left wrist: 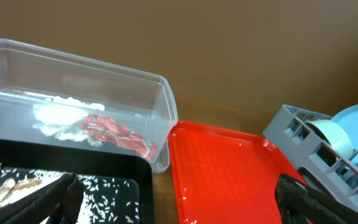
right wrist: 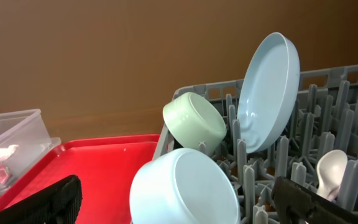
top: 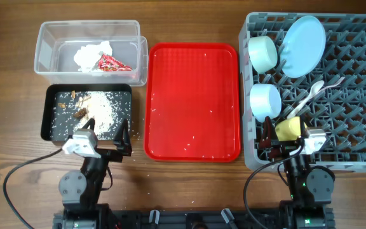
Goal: Sort waste into correct bins and load items into the dishwasher rack
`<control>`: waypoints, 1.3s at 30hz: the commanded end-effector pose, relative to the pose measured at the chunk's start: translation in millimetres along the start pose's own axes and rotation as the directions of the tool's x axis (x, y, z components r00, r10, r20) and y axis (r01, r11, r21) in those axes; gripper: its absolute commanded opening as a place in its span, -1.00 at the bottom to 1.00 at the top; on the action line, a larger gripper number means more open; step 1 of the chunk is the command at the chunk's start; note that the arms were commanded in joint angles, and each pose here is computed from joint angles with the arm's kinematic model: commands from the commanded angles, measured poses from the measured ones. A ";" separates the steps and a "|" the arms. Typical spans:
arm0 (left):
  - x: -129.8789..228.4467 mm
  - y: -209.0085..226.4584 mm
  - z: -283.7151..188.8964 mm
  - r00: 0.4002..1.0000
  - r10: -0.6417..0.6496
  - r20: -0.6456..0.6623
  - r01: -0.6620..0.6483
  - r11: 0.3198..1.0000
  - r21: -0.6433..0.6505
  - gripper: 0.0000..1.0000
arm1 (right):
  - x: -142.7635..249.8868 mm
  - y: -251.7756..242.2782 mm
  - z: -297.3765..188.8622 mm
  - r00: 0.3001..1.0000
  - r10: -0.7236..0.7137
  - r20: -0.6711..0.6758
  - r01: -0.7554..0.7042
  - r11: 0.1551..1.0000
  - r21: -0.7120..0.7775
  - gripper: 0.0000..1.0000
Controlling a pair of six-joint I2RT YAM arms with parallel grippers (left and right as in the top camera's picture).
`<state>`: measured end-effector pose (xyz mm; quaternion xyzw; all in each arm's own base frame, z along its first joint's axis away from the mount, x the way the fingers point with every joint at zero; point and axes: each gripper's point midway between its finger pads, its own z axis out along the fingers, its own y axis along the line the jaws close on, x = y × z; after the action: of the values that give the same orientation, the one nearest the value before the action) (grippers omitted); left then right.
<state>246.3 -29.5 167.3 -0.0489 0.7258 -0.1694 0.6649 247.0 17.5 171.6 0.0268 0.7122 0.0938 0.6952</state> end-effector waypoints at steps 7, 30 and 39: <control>4.7 5.7 -2.5 1.000 0.021 0.010 -0.021 0.999 -0.024 1.00 | -1.3 -0.3 -0.2 1.000 -0.011 0.007 0.011 1.000 0.004 0.99; 4.8 5.8 -2.5 1.000 0.021 0.009 -0.021 0.999 -0.024 1.00 | -1.3 -0.3 -0.2 1.000 -0.011 0.007 0.011 1.000 0.004 1.00; 4.8 5.7 -2.5 1.000 0.021 0.010 -0.021 0.999 -0.024 1.00 | -1.3 -0.3 -0.2 1.000 -0.011 0.007 0.011 1.000 0.004 1.00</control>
<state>244.1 -26.9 162.8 -0.0541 0.7256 -0.1640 0.6660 247.0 17.4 171.6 0.0269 0.7122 0.0939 0.6952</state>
